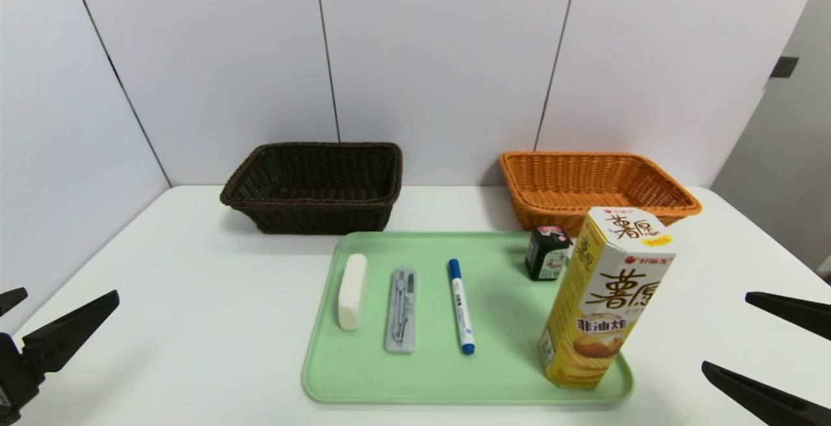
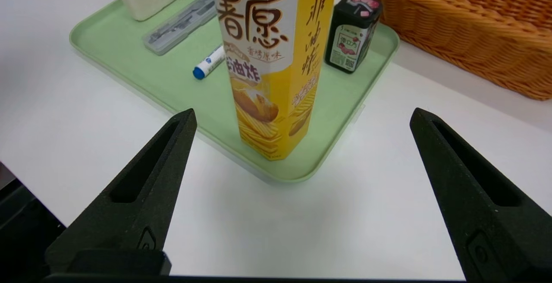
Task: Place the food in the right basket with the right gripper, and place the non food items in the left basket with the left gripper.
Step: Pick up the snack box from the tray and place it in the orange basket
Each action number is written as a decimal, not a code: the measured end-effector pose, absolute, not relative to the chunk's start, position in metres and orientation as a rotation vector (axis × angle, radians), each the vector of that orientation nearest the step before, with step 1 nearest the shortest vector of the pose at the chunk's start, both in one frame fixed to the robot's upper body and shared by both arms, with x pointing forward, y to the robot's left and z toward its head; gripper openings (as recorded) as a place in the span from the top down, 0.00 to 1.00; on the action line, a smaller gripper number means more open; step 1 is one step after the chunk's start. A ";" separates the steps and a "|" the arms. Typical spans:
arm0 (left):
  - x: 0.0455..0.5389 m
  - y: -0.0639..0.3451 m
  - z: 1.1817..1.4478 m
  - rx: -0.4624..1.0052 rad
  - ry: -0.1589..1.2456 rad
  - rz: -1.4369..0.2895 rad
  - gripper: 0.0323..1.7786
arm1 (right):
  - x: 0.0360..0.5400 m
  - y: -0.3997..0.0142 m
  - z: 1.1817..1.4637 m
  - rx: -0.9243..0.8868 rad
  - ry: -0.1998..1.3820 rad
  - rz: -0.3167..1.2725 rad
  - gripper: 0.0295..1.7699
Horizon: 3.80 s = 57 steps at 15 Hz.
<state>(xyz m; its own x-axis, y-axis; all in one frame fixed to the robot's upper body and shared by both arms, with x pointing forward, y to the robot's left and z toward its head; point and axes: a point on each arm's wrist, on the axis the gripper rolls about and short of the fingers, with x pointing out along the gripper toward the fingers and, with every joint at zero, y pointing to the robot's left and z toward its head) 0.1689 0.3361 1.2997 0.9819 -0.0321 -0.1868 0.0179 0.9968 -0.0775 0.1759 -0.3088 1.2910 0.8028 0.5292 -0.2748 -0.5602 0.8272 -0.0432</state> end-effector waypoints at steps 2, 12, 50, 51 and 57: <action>0.167 0.336 1.298 -0.076 0.185 -0.021 0.05 | 0.186 -0.304 1.291 -0.128 0.260 0.609 0.03; 0.161 0.336 1.295 -0.073 0.174 -0.028 0.05 | 0.230 -0.275 1.278 -0.117 0.314 0.803 0.03; 0.156 0.336 1.293 -0.079 0.155 -0.019 0.05 | 0.308 -0.320 1.400 -0.039 -0.037 0.435 0.53; 0.156 0.336 1.298 -0.078 0.139 -0.018 0.05 | 0.317 -0.326 1.400 -0.039 -0.029 0.409 0.53; 0.174 0.336 1.360 -0.064 -0.014 -0.030 0.05 | 0.365 -0.336 1.401 -0.039 -0.009 0.305 0.53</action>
